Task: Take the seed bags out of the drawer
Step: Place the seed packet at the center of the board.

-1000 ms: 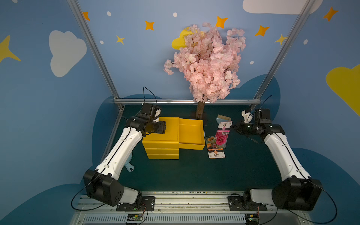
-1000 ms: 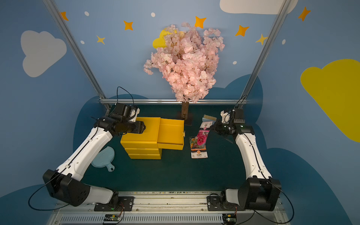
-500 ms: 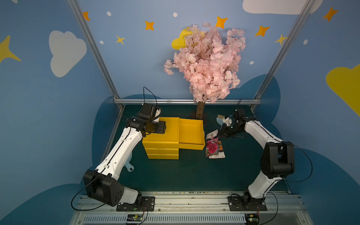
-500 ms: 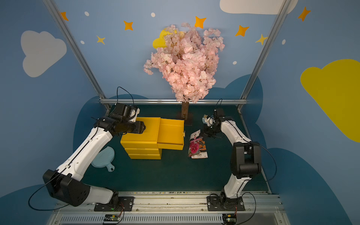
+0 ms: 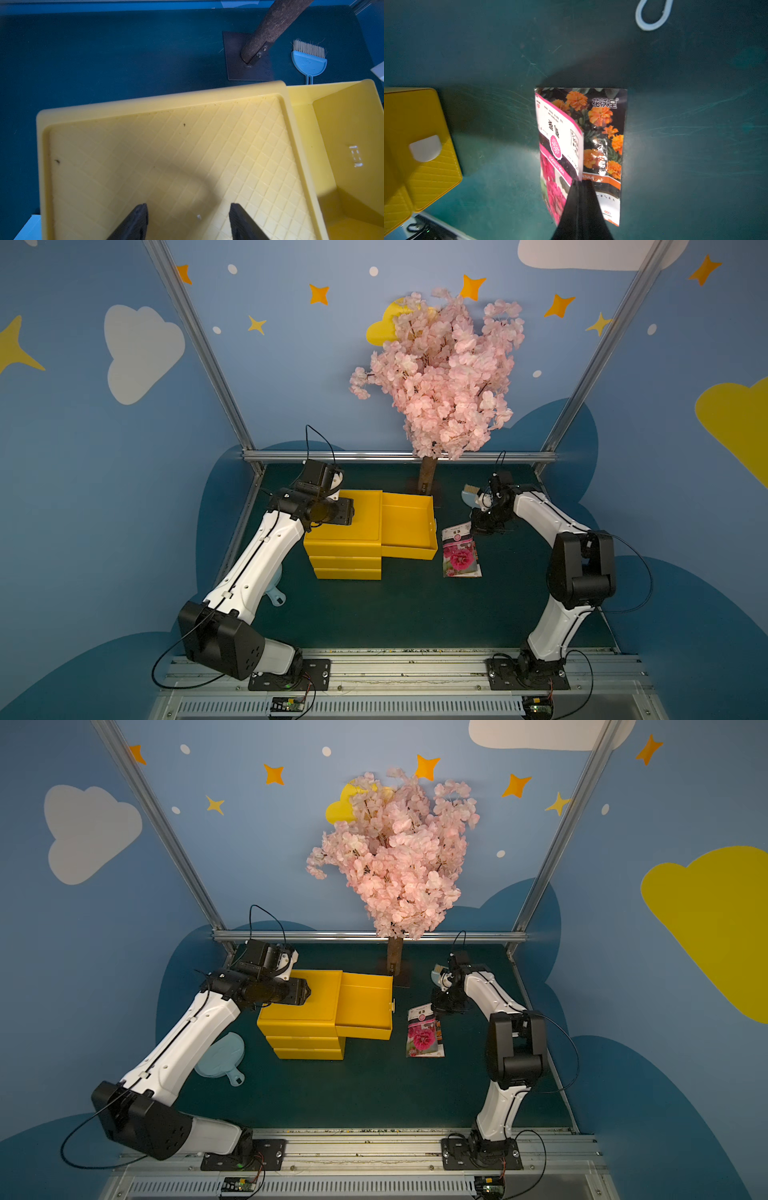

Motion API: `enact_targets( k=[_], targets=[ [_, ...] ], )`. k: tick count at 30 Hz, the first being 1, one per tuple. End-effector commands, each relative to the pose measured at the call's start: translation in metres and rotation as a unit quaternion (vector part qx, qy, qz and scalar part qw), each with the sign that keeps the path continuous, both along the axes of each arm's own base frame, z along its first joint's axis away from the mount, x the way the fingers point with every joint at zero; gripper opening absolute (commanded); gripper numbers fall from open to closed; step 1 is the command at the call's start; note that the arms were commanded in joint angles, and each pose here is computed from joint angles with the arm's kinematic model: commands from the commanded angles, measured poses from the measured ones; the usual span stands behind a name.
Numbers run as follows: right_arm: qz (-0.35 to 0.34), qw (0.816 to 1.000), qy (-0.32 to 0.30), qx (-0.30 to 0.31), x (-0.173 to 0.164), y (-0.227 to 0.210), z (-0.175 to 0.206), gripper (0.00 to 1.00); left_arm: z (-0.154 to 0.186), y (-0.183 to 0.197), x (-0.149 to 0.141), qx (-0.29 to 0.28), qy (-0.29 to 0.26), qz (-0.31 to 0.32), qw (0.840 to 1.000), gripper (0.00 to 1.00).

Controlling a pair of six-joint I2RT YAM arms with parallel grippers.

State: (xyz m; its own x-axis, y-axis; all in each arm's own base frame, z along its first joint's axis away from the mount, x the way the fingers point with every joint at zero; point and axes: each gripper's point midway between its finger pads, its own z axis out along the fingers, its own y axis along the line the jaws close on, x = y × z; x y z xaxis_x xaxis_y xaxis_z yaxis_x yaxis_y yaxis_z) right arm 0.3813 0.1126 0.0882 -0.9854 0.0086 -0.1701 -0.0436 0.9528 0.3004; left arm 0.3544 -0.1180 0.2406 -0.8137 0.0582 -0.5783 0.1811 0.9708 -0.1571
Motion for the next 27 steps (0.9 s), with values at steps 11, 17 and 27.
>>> enact_targets(
  k=[11,17,27],
  targets=[
    [-0.016,0.999,-0.032,-0.032,-0.005,-0.006,0.025,0.31,-0.036,0.001,-0.024,0.010,0.084,-0.003,0.996,0.67],
    [-0.002,0.996,-0.073,0.052,-0.022,0.029,0.057,0.39,-0.033,0.003,-0.027,0.010,0.080,0.000,0.997,0.67],
    [0.044,0.981,-0.113,0.152,-0.058,0.088,0.102,0.50,-0.031,0.006,-0.031,0.012,0.077,0.002,0.997,0.67]
  ],
)
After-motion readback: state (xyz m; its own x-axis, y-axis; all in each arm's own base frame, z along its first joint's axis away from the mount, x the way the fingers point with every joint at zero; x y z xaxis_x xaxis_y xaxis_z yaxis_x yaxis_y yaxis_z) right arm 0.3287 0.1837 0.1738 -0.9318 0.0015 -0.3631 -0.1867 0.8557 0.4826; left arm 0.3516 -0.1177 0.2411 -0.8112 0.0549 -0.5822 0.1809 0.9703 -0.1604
